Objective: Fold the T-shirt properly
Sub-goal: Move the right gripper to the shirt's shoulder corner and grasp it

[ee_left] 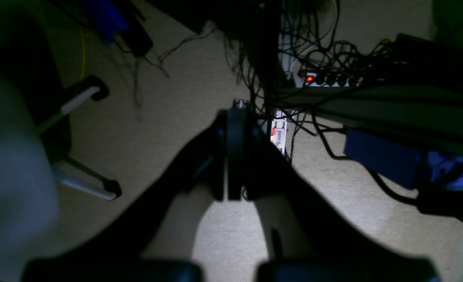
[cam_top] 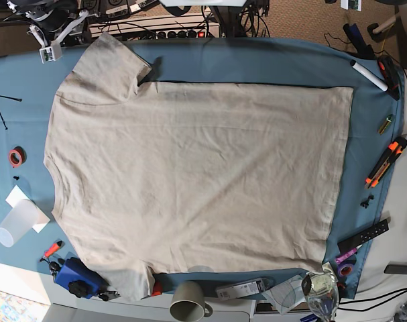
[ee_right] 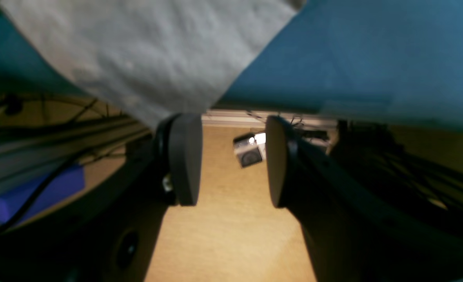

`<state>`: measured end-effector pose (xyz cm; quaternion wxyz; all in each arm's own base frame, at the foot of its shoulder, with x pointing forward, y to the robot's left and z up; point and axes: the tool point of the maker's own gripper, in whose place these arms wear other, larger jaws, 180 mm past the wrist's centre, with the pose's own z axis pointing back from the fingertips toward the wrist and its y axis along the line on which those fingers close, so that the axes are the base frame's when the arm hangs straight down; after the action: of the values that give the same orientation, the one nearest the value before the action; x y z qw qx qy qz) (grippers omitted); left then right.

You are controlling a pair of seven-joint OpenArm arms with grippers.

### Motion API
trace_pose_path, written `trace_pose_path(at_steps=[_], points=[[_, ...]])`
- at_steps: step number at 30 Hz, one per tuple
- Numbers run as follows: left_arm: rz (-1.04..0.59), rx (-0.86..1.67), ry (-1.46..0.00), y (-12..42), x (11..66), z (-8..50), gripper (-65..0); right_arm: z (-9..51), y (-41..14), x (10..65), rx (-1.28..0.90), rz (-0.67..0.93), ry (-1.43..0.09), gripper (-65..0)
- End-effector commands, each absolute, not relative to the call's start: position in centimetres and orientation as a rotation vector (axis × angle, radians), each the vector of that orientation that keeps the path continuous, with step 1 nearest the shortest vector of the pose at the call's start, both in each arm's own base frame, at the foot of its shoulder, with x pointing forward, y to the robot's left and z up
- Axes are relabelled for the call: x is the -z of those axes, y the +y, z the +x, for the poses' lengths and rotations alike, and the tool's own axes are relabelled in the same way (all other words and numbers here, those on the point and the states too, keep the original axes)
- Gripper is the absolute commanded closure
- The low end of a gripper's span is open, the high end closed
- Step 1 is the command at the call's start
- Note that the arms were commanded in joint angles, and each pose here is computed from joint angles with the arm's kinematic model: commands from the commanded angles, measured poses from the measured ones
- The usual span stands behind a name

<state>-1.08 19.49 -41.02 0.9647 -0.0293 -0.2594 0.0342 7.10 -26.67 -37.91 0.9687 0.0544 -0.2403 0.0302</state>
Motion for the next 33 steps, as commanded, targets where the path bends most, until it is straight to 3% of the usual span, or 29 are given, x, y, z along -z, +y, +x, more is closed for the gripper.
trace_pose_path(at_steps=[1,10,33], points=[[-0.058,-0.064,-0.531,19.6,40.5,-1.3,0.0,7.4,-26.8,37.4,-0.058,0.122,-0.511,-26.6],[-0.058,-0.064,-0.531,19.6,40.5,-1.3,0.0,7.0,-26.3,41.1,0.030,0.289,-0.480,-26.6],[-0.058,-0.064,-0.531,19.6,40.5,-1.3,0.0,7.9,-22.1,38.8,0.120,0.589,-0.488,-26.4]])
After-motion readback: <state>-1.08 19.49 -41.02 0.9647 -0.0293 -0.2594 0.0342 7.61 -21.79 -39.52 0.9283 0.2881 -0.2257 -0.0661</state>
